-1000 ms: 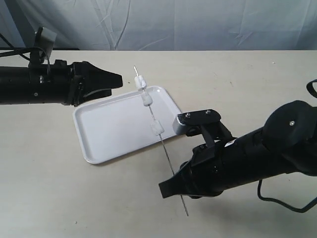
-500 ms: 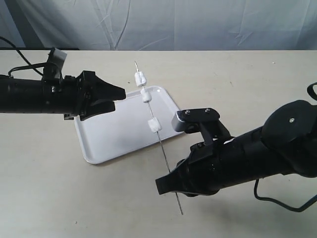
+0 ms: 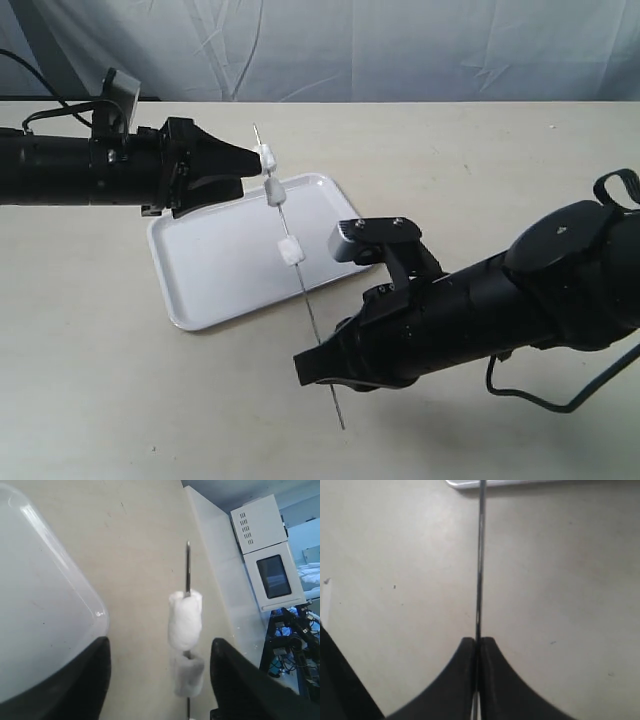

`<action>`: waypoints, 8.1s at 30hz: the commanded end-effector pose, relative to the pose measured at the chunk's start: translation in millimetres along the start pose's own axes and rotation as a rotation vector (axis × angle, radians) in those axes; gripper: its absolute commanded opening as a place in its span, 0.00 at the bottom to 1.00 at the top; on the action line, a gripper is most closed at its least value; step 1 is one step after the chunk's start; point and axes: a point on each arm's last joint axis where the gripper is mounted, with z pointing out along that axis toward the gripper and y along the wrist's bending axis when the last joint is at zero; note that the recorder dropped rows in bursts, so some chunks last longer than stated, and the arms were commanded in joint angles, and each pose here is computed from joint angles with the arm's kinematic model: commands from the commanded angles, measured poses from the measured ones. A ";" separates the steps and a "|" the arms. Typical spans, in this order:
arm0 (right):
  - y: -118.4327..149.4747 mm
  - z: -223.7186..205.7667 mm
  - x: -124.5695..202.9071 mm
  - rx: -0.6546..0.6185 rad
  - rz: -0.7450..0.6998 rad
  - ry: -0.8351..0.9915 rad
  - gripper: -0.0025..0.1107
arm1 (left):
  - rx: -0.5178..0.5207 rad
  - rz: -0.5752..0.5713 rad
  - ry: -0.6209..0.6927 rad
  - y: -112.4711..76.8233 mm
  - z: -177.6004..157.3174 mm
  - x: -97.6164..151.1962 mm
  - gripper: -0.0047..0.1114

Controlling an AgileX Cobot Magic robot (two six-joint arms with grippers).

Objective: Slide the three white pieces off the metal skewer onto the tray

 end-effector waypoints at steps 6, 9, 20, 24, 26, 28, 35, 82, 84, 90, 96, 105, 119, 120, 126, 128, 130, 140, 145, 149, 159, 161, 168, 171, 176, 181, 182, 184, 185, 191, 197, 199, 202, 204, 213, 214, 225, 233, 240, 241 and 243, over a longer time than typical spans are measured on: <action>-0.3 12.8 -4.1 -0.041 0.002 0.041 0.02 | 0.003 0.005 -0.015 -2.0 1.4 -3.4 0.52; -0.8 13.0 -4.1 -0.036 -0.002 0.041 0.02 | -0.019 0.005 -0.021 0.0 1.4 -4.0 0.47; 1.4 12.9 -3.7 -0.059 0.012 0.046 0.02 | -0.032 0.006 -0.025 1.2 1.4 -4.3 0.39; 1.4 12.9 -3.9 -0.060 0.014 0.044 0.02 | -0.032 0.006 -0.025 1.2 1.4 -4.3 0.33; 1.5 12.9 -4.1 -0.061 0.018 0.042 0.02 | -0.032 0.006 -0.025 1.2 1.4 -4.3 0.31; 1.7 12.9 -4.1 -0.064 0.017 0.042 0.02 | -0.030 0.009 -0.024 1.0 1.4 -4.2 0.30; 3.5 12.7 -3.6 -0.083 0.026 0.048 0.02 | -0.026 0.009 -0.023 0.6 1.4 -4.1 0.20; -10.0 16.5 -44.5 0.166 -0.018 -0.049 0.02 | 0.002 -0.140 0.017 31.8 23.0 -12.2 0.40; -14.4 21.2 -45.7 0.188 -0.009 -0.058 0.02 | 0.020 -0.133 0.023 30.2 22.9 -11.9 0.40; -26.5 32.0 -43.9 0.224 0.033 -0.050 0.02 | 0.026 -0.123 0.024 29.6 22.9 -11.7 0.40; -23.8 33.5 -39.5 0.189 0.039 -0.002 0.02 | 0.007 -0.106 0.019 31.4 23.0 -12.1 0.40; -21.4 33.7 -38.1 0.166 0.045 0.019 0.02 | -0.030 -0.106 0.008 34.8 22.9 -12.9 0.40; -10.4 32.6 -46.8 0.103 0.023 0.038 0.02 | -0.038 -0.106 0.006 35.6 22.9 -13.1 0.37; -10.4 32.6 -46.8 0.103 0.023 0.038 0.02 | -0.041 -0.106 0.005 35.8 22.9 -13.1 0.36; -10.4 32.6 -46.8 0.103 0.023 0.038 0.02 | -0.039 -0.106 0.005 35.6 22.9 -13.1 0.23; -10.3 32.6 -46.7 0.102 0.023 0.040 0.02 | -0.039 -0.106 0.005 35.6 22.9 -13.1 0.23; -9.8 32.6 -46.1 0.097 0.023 0.046 0.02 | -0.050 -0.106 0.002 36.7 22.9 -13.3 0.23; -6.8 32.6 -42.4 0.064 0.026 0.087 0.02 | -0.180 -0.108 -0.035 48.5 21.5 -16.1 0.23; -3.6 32.0 -36.4 0.029 0.003 0.155 0.02 | -0.249 -0.104 -0.060 54.1 20.2 -19.5 0.23; -0.9 30.2 -27.8 -0.005 -0.026 0.251 0.02 | -0.256 -0.100 -0.071 53.5 20.4 -23.6 0.23; -12.1 24.0 -14.2 0.123 -0.033 0.413 0.02 | -0.362 -0.109 -0.114 61.8 17.4 -29.2 0.23; -15.2 21.5 -14.0 0.166 -0.046 0.422 0.02 | -0.368 -0.107 -0.116 62.3 17.2 -29.3 0.23; -27.6 1.4 -24.9 0.350 -0.082 0.344 0.02 | -0.298 -0.088 0.004 55.8 19.9 -19.3 0.24; -29.3 -1.9 -28.9 0.393 -0.067 0.299 0.02 | -0.298 -0.085 0.032 55.7 19.8 -16.9 0.32; -28.1 4.5 -41.3 0.367 -0.030 0.146 0.02 | -0.218 -0.126 0.057 48.4 21.6 -14.4 0.42; -30.3 15.6 -52.8 0.336 0.064 -0.007 0.02 | -0.100 -0.145 0.072 37.7 23.2 -13.7 0.42; -30.5 16.7 -54.7 0.331 0.085 -0.032 0.02 | -0.080 -0.136 0.065 35.9 23.4 -14.5 0.42; -29.6 16.2 -59.2 0.328 0.086 -0.067 0.02 | -0.069 -0.137 0.060 35.0 23.5 -15.0 0.42; -28.5 16.3 -61.8 0.323 0.079 -0.073 0.02 | -0.064 -0.138 0.062 34.5 23.5 -14.8 0.42; -11.6 26.3 -87.6 0.205 0.075 -0.063 0.02 | 0.028 -0.124 0.065 26.2 23.6 -15.2 0.42; -7.6 32.7 -89.6 0.141 0.058 -0.050 0.02 | 0.016 -0.121 0.051 27.4 23.7 -16.3 0.42; -5.9 33.0 -89.4 0.123 0.050 -0.047 0.02 | 0.017 -0.122 0.050 27.3 23.7 -16.5 0.42; -5.5 33.0 -89.4 0.118 0.050 -0.047 0.02 | 0.017 -0.122 0.050 27.3 23.7 -16.5 0.41; -5.3 33.0 -89.3 0.116 0.049 -0.045 0.02 | 0.016 -0.121 0.051 27.4 23.7 -16.3 0.38; -3.4 33.2 -89.8 0.095 0.042 -0.050 0.02 | 0.014 -0.106 0.058 27.5 23.7 -15.6 0.33; -3.4 33.2 -89.8 0.095 0.042 -0.050 0.02 | 0.014 -0.106 0.058 27.5 23.7 -15.6 0.33; -2.8 33.3 -88.7 0.089 0.039 -0.038 0.02 | 0.019 -0.104 0.062 27.1 23.7 -15.3 0.22; -0.6 33.5 -81.8 0.066 0.002 0.040 0.02 | 0.007 -0.117 0.027 28.3 23.8 -18.5 0.23; -3.5 33.3 -70.6 0.083 -0.025 0.142 0.02 | -0.049 -0.131 -0.015 33.6 23.7 -22.0 0.23; -4.6 33.1 -69.0 0.093 -0.023 0.156 0.02 | -0.054 -0.131 -0.017 34.2 23.7 -22.1 0.23; -6.8 32.1 -64.9 0.117 -0.027 0.203 0.02 | -0.093 -0.130 -0.030 37.7 23.4 -23.0 0.23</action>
